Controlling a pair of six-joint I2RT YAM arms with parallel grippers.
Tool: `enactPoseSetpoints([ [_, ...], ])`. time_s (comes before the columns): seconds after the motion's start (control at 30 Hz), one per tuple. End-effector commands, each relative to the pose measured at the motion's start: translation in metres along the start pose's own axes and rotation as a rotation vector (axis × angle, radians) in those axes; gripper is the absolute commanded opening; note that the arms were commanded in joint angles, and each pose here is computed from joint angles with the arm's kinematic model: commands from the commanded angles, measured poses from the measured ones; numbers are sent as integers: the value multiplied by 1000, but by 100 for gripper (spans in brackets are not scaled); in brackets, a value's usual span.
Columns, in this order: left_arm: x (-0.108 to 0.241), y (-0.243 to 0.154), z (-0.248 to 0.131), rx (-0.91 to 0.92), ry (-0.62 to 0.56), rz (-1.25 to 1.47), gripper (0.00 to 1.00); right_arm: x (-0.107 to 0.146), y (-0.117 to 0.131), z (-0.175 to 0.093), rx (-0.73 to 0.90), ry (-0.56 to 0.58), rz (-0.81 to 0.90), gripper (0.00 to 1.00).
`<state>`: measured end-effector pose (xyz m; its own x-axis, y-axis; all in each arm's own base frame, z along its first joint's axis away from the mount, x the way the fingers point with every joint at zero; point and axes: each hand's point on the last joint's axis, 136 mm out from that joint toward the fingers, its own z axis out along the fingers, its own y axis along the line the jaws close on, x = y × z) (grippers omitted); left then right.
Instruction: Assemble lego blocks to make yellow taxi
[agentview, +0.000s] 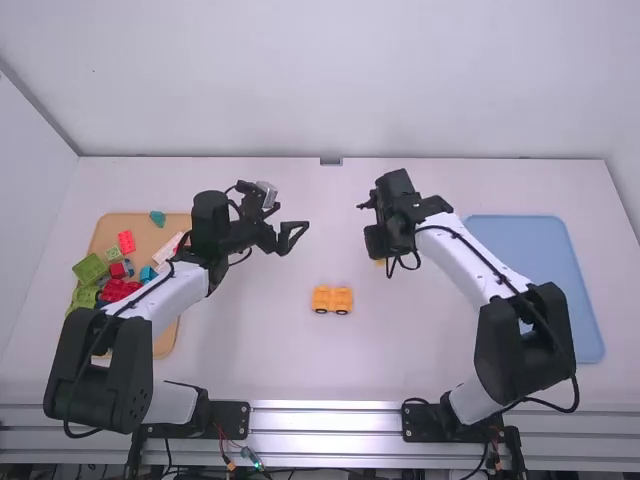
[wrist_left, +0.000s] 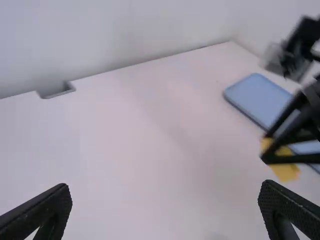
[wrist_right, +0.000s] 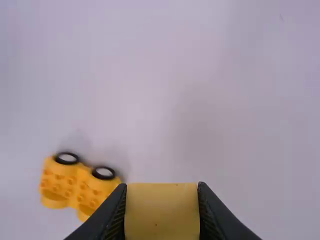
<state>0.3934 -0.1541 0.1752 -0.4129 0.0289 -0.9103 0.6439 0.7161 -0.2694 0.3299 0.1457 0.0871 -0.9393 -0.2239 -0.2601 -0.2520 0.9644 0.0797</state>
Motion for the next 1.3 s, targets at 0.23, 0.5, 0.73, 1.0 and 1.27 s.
enactPoseSetpoints([
  [0.23, -14, 11, 1, -57, 6, 8, 99, 58, -19, 28, 217, 82, 718, 0],
  [0.5, -9, 11, 1, -57, 25, -6, 99, 94, -15, 48, 252, 118, 1367, 0],
  [0.73, -6, 11, 0, -54, 35, -14, 99, 100, -5, 66, 179, 136, 1616, 0],
  [1.0, -5, 11, 0, -54, 38, -17, 99, 104, -19, 69, 199, 136, 1768, 2],
  [1.27, -5, 11, 0, -54, 39, -17, 99, 104, -16, 85, 192, 165, 1777, 6],
])
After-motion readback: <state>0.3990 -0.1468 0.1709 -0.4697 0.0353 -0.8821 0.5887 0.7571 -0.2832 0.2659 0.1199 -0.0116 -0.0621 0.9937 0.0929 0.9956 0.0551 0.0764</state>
